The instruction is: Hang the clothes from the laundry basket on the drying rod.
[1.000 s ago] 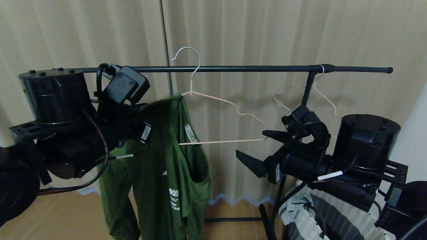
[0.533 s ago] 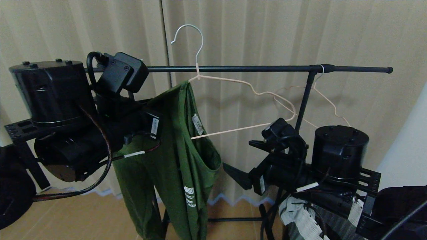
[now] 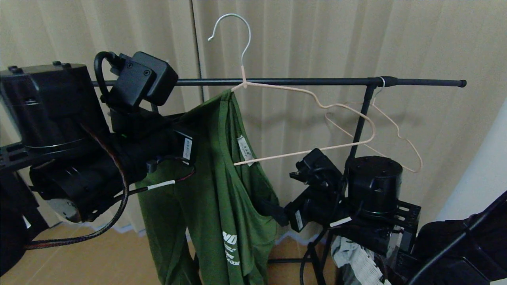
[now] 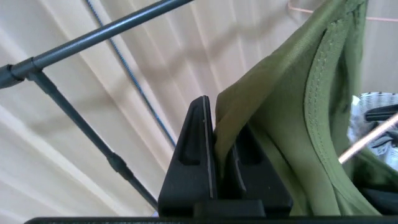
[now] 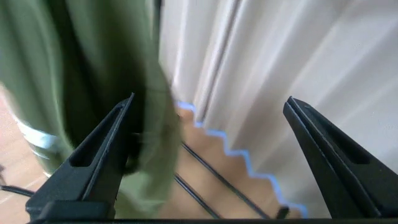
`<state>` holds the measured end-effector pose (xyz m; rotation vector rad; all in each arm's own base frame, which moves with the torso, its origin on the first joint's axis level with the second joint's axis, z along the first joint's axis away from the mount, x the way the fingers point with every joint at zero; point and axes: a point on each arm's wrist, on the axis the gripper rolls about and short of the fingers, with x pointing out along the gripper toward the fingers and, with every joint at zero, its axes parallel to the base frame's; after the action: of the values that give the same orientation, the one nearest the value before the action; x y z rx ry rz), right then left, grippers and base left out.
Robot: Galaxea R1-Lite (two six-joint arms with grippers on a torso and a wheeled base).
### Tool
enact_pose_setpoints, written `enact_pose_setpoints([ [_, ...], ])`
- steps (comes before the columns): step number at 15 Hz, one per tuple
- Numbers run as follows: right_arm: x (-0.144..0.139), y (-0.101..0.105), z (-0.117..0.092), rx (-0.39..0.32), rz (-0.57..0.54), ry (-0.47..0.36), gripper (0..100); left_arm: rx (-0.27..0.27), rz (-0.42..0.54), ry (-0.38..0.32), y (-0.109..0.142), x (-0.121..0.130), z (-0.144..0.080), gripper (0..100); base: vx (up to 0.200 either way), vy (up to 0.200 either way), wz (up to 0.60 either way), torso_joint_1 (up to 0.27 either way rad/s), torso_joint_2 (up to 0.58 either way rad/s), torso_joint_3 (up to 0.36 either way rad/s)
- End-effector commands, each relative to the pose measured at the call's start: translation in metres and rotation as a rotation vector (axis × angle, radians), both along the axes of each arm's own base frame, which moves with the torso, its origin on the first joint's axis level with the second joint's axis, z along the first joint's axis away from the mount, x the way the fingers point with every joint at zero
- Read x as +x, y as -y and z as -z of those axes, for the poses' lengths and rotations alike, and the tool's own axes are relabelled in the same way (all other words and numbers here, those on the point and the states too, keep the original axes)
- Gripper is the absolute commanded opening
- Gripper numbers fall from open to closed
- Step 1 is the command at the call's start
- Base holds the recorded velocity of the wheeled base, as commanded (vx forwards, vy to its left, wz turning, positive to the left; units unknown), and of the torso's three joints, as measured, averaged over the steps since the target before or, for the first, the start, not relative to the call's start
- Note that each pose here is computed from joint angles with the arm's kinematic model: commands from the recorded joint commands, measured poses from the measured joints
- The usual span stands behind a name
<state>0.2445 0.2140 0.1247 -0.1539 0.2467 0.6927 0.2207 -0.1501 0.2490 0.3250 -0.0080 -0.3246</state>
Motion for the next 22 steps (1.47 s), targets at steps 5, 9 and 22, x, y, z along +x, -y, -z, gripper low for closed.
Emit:
enact_pose_setpoints([
  [5, 0.002, 0.04, 0.008, -0.055, 0.151, -0.028, 100, 0.005, -0.037, 0.005, -0.01, 0.002, -0.001, 0, 0.0, 0.0, 0.0, 0.0, 0.0, 0.0],
  [9, 0.011, 0.075, -0.002, -0.049, 0.264, -0.003, 100, 0.027, -0.08, 0.003, -0.028, -0.001, 0.002, 0, 0.0, 0.0, 0.0, 0.0, 0.0, 0.0],
  [22, 0.022, 0.087, -0.065, 0.051, 0.313, 0.15, 100, 0.365, -0.125, -0.022, -0.063, -0.027, 0.039, 0, 0.0, 0.0, 0.0, 0.0, 0.0, 0.0],
])
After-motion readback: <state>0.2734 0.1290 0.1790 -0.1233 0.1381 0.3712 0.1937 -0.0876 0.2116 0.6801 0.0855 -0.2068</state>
